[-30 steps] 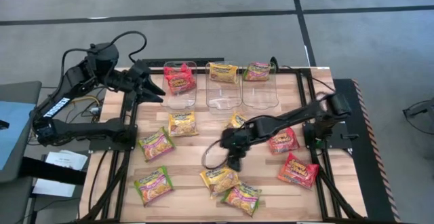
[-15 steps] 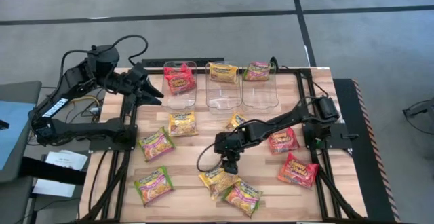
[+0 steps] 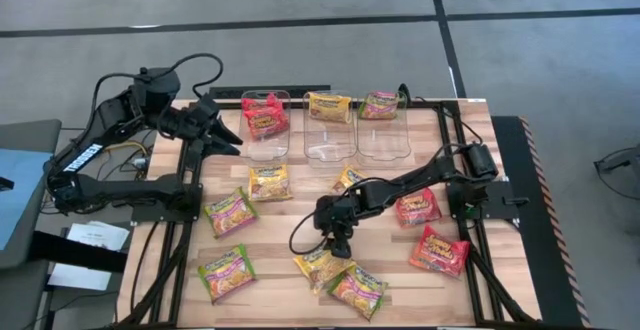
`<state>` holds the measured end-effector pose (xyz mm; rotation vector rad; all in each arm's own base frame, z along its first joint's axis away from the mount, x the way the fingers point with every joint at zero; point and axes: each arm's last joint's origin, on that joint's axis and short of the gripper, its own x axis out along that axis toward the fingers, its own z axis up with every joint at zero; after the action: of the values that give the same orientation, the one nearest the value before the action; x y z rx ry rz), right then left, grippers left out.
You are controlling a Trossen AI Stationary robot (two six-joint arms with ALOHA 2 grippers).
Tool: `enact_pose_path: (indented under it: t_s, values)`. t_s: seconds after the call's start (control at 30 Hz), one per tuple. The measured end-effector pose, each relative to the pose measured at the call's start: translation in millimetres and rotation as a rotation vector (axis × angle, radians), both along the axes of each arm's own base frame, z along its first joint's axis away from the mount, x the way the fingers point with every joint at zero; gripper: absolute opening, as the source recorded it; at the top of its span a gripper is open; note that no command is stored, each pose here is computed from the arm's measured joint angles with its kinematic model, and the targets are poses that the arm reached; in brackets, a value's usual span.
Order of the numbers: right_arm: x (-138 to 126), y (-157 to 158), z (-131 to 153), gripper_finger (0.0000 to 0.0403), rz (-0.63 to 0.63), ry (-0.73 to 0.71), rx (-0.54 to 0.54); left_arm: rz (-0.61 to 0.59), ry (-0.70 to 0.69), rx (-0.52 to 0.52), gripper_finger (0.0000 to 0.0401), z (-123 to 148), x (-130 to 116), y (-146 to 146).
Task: Sort Maruchan noodles
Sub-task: Put the yellow noodle pack into the middle transparent bin
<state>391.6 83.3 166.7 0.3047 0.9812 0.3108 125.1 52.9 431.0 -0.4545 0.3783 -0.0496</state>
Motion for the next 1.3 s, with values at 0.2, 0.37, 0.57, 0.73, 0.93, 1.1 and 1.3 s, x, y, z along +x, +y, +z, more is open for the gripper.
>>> enact_pose_path:
  t_s: [0.2,0.37,0.57,0.73,0.93,1.1,1.3]
  values:
    - [-2,1,-1,0.0249,0.006,0.021,-0.006,0.0,-0.001,0.001,0.0172,0,0,0]
    - [-3,5,-17,0.0249,0.012,0.077,-0.014,0.001,-0.001,0.001,0.0172,0,0,0]
    - [-1,11,-26,0.0248,-0.009,0.109,0.012,0.002,-0.001,0.001,0.0172,0,0,0]
    - [0,11,-30,0.0212,-0.025,0.128,0.02,0.003,-0.001,0.002,0.0172,0,0,0]
    - [0,11,-30,0.0095,-0.042,0.132,0.031,0.004,-0.001,0.002,0.0172,0,0,0]
    - [6,5,-23,0.0011,-0.051,0.137,0.044,0.019,0.003,0.007,0.0172,0,0,1]
    - [19,-8,0,0.0006,-0.071,0.095,0.028,0.025,0.004,0.009,0.0172,0,0,1]
